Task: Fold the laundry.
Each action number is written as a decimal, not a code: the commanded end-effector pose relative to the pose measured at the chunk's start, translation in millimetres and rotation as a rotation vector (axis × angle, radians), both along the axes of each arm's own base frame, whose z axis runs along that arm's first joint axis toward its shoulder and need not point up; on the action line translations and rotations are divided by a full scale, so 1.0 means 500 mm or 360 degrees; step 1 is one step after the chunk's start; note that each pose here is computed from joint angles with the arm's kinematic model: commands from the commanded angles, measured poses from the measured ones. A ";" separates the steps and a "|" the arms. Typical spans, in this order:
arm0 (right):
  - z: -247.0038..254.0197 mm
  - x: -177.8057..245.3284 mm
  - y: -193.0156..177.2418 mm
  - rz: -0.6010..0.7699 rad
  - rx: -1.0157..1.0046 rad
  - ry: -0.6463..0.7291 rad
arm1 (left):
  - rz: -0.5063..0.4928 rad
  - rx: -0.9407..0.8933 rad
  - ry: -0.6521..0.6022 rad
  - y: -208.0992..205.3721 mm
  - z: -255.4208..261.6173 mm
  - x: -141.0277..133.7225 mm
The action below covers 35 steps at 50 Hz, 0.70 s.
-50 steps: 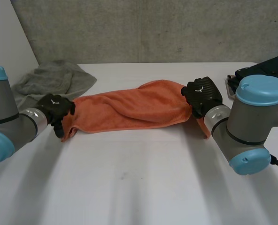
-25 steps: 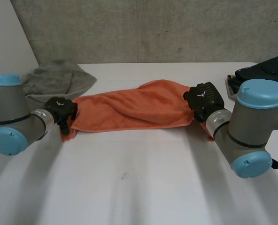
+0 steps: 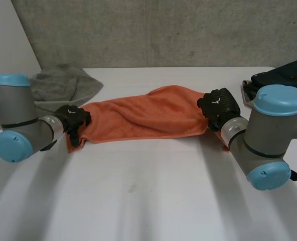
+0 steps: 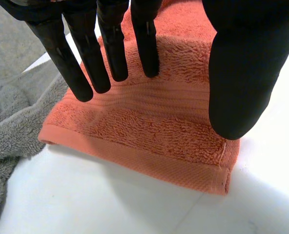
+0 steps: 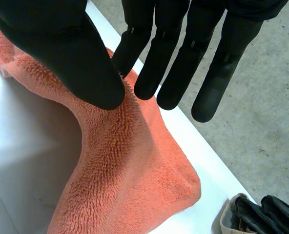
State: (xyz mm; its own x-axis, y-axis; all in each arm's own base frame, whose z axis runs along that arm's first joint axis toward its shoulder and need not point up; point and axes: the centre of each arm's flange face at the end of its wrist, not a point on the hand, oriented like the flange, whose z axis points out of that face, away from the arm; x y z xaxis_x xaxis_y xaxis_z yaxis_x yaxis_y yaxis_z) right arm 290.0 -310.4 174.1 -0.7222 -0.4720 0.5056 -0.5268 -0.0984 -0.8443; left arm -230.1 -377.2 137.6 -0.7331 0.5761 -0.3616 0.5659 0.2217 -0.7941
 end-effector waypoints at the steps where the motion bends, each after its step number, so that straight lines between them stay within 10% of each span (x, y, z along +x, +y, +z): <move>1: -0.005 0.001 -0.001 0.0003 0.0000 0.0013 | -0.0011 -0.0003 0.0020 -0.002 -0.003 -0.009; 13: 0.015 -0.010 -0.014 -0.0047 -0.0044 0.0009 | 0.0020 -0.0043 0.0014 -0.016 0.020 -0.023; 26: 0.252 -0.074 0.001 -0.0154 -0.0281 -0.0157 | 0.0148 -0.0555 0.0403 0.089 0.389 0.022; 35: 0.300 -0.091 0.037 -0.0025 -0.0057 -0.0058 | 0.0070 -0.0464 0.0164 0.138 0.376 0.022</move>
State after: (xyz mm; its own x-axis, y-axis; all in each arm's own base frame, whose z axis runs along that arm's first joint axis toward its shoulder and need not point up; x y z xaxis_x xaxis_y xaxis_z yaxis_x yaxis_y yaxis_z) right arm 246.7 -301.1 322.1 -0.8061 -0.3431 0.4821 -0.4415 -0.1936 -0.8761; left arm -217.1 -317.8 343.5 -0.8532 0.3802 -0.3570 0.3621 -0.0607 -0.9301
